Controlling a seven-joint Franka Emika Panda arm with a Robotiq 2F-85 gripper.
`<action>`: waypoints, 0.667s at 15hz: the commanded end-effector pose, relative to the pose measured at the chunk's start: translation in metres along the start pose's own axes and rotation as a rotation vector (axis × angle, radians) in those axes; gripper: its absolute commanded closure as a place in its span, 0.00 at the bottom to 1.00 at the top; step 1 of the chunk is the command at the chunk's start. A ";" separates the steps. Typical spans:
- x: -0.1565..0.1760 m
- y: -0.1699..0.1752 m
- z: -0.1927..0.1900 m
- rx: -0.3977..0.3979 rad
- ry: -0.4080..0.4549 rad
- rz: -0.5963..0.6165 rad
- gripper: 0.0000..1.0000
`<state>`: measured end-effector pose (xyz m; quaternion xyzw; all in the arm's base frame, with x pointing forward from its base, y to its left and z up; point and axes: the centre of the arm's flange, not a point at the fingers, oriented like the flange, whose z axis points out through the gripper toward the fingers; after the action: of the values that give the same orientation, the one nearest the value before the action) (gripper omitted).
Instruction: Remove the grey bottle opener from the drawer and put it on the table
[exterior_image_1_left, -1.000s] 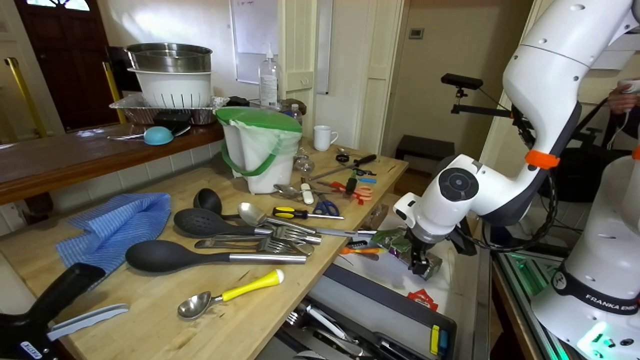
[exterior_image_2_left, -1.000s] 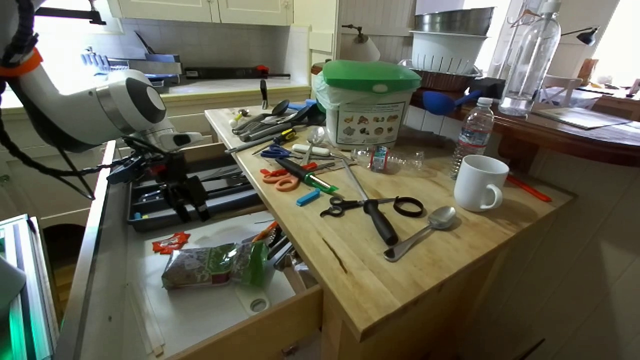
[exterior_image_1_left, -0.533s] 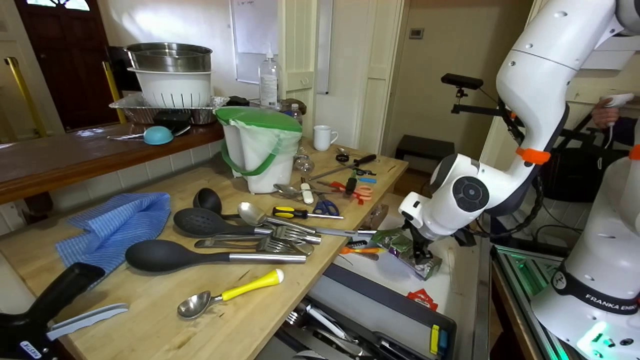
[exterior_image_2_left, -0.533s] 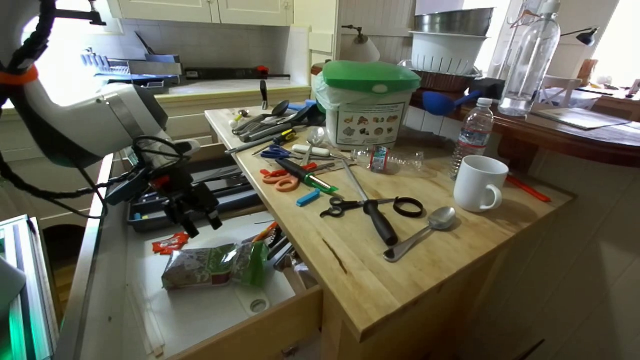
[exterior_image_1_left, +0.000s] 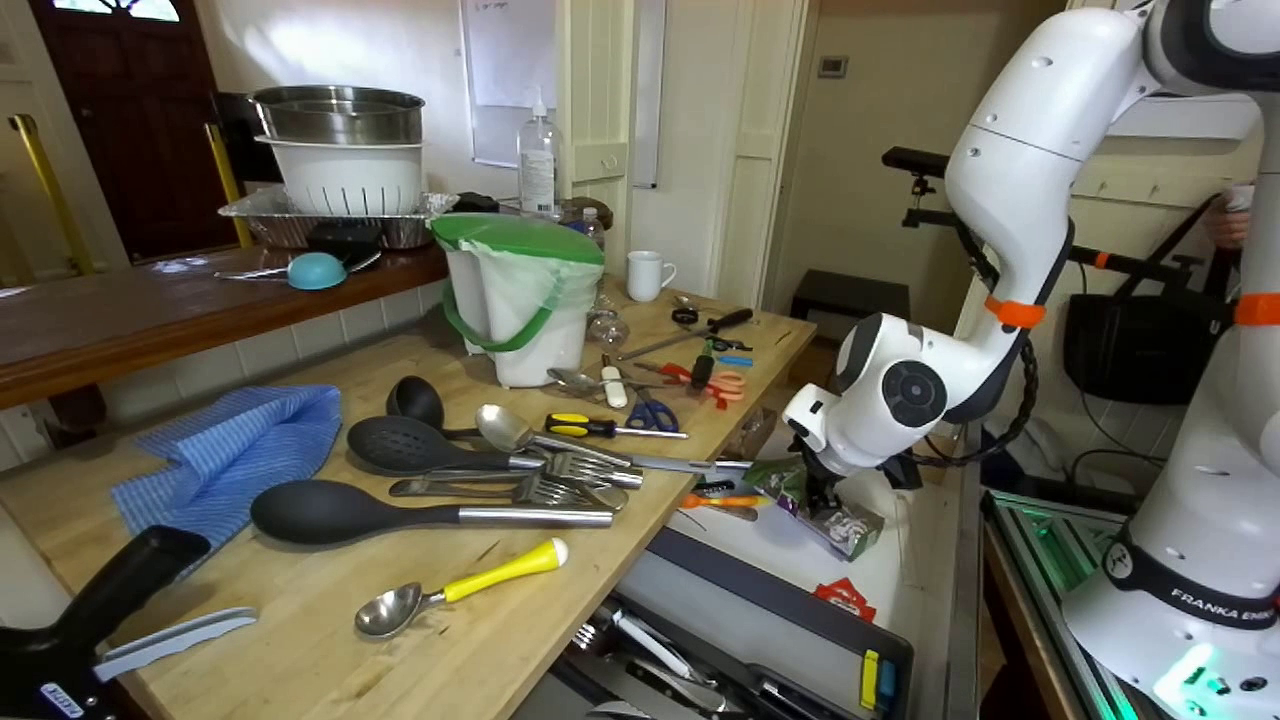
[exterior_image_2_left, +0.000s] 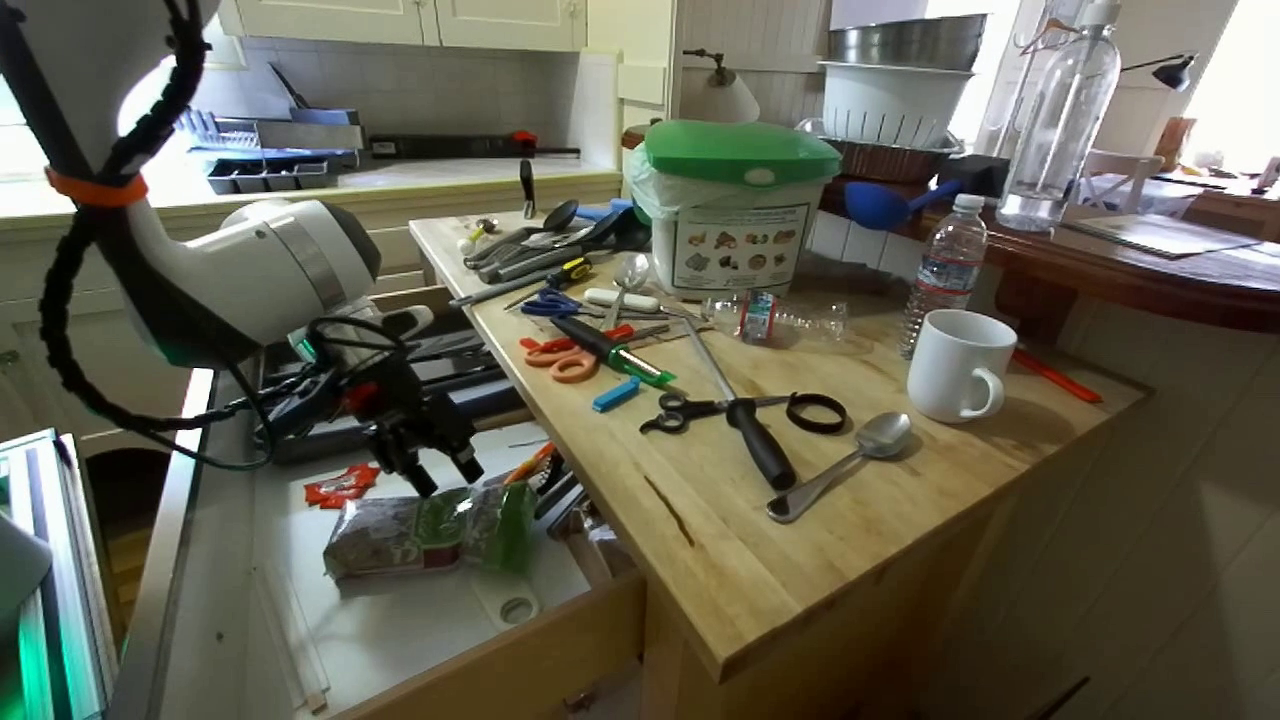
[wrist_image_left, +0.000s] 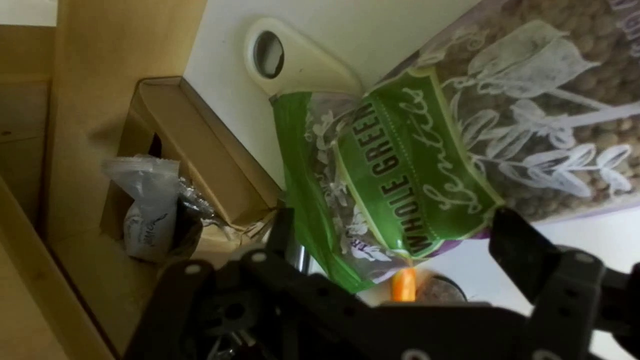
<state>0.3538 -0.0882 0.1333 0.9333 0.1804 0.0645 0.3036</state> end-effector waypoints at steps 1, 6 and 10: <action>0.001 -0.001 0.004 0.005 -0.005 0.004 0.00; -0.009 -0.008 -0.018 0.000 0.070 0.006 0.00; -0.012 -0.009 -0.015 -0.087 0.153 0.050 0.00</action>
<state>0.3478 -0.0761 0.1403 0.9247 0.1887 0.1079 0.3126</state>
